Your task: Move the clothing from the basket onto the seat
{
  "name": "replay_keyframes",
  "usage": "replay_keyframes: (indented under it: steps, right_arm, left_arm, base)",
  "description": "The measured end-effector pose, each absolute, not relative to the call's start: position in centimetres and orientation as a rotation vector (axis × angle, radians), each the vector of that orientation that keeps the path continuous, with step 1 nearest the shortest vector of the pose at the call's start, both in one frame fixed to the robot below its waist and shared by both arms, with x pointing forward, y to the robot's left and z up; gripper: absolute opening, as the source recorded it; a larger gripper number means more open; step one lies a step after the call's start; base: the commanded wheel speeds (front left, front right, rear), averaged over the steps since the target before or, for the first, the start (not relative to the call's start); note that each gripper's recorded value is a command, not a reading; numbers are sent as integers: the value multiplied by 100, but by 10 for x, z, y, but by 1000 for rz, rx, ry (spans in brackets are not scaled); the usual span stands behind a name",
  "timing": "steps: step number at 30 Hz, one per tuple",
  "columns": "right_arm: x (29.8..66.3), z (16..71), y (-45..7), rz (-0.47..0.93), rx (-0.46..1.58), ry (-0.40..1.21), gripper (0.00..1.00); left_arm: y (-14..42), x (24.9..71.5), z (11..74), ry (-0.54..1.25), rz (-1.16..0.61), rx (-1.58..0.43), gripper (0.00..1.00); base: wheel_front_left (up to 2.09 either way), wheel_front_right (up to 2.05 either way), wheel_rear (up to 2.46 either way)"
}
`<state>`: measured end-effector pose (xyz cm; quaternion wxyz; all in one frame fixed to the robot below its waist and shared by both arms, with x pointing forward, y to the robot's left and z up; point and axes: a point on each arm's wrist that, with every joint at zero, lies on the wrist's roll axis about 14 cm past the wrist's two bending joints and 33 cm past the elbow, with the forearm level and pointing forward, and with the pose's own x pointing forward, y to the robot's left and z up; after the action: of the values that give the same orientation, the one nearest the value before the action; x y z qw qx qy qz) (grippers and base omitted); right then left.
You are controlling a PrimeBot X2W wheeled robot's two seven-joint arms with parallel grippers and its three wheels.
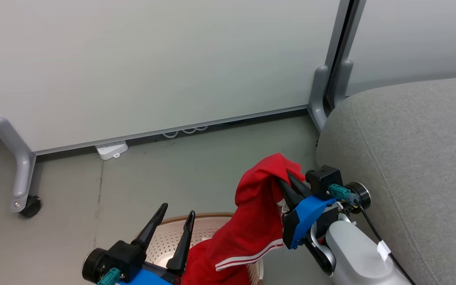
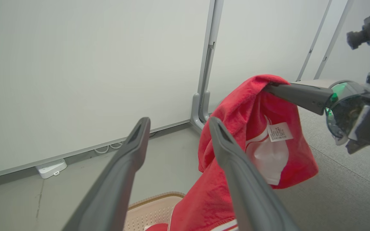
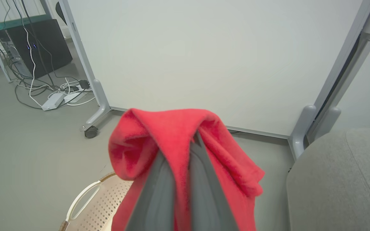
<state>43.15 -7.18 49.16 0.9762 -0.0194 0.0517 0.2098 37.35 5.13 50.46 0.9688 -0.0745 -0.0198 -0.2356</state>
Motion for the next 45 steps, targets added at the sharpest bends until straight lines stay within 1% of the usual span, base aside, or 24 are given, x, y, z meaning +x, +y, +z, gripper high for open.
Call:
replay_keyframes:
  steps: [8,15,33,40,45]
  right_arm:
    - [428,489,-96,360,-35,112,0]
    - [421,489,-133,265,-33,114,0]
    - [379,484,-229,-6,-17,133,0]
    - [362,482,-253,-81,-15,138,0]
    - [361,481,-258,-96,-13,140,0]
  left_arm:
    - [30,377,502,-30,-544,-153,100]
    - [-3,381,505,-32,-642,-157,100]
    - [-92,376,500,-8,-910,-180,100]
    - [-116,367,499,3,-986,-188,100]
    - [-121,366,498,5,-1003,-189,100]
  base:
    - [0,0,0]
    - [0,0,0]
    - [0,0,0]
    - [0,0,0]
    - [0,0,0]
